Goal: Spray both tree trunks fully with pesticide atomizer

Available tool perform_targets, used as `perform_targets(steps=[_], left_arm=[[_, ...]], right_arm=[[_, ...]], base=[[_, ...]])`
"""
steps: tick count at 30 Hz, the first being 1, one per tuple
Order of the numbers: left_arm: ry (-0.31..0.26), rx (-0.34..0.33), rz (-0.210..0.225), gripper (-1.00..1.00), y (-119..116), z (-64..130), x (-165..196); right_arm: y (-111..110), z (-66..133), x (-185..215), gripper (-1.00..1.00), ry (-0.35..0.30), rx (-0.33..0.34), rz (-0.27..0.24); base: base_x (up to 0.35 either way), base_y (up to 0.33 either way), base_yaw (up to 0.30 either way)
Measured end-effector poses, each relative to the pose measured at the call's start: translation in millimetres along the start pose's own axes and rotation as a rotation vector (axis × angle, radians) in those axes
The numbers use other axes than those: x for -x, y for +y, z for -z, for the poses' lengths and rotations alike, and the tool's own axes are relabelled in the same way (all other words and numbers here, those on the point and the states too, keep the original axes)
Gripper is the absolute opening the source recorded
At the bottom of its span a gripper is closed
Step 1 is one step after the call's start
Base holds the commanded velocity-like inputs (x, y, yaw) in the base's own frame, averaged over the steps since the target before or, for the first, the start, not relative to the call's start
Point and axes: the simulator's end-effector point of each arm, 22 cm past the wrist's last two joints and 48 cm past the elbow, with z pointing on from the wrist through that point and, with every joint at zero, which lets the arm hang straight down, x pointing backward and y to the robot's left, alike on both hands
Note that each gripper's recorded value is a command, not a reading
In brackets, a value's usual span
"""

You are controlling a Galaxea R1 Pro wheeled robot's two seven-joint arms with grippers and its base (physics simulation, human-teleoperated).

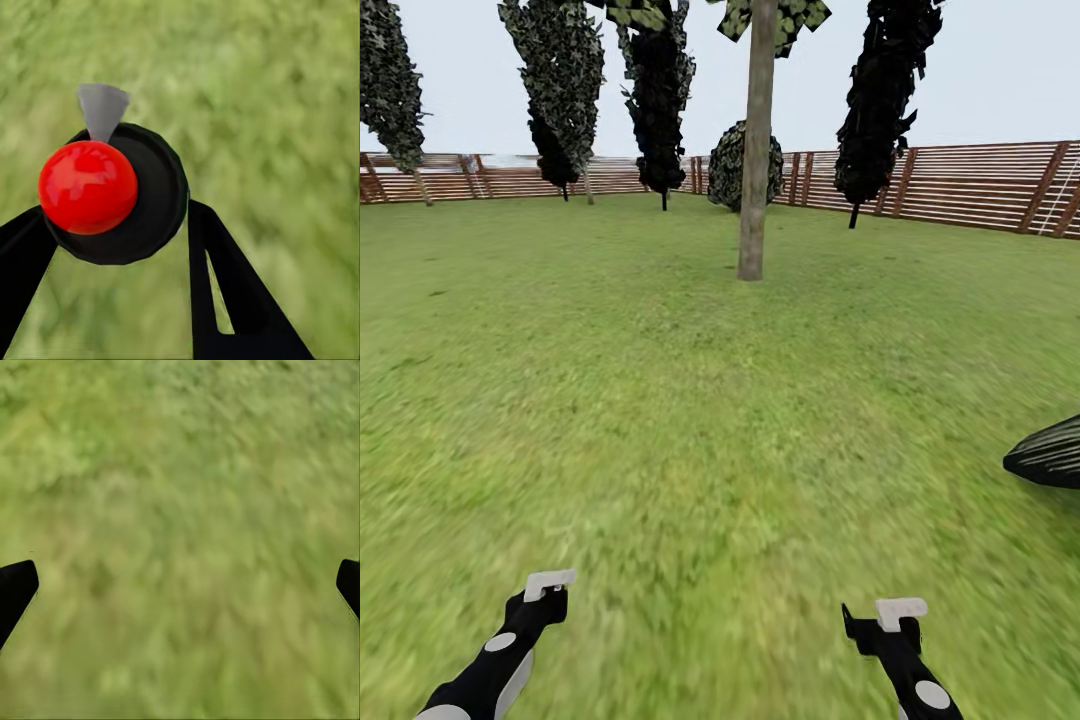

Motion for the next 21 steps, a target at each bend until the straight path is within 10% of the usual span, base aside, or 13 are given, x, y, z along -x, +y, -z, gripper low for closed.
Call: perform_targets(steps=[21], left_arm=[[0.0, 0.004, 0.014, -1.0, 1.7, -0.1, 0.1]], right_arm=[[0.0, 0.0, 0.0, 1.0, 0.0, 0.0, 0.0]], base=[[0.34, 0.0, 0.0]])
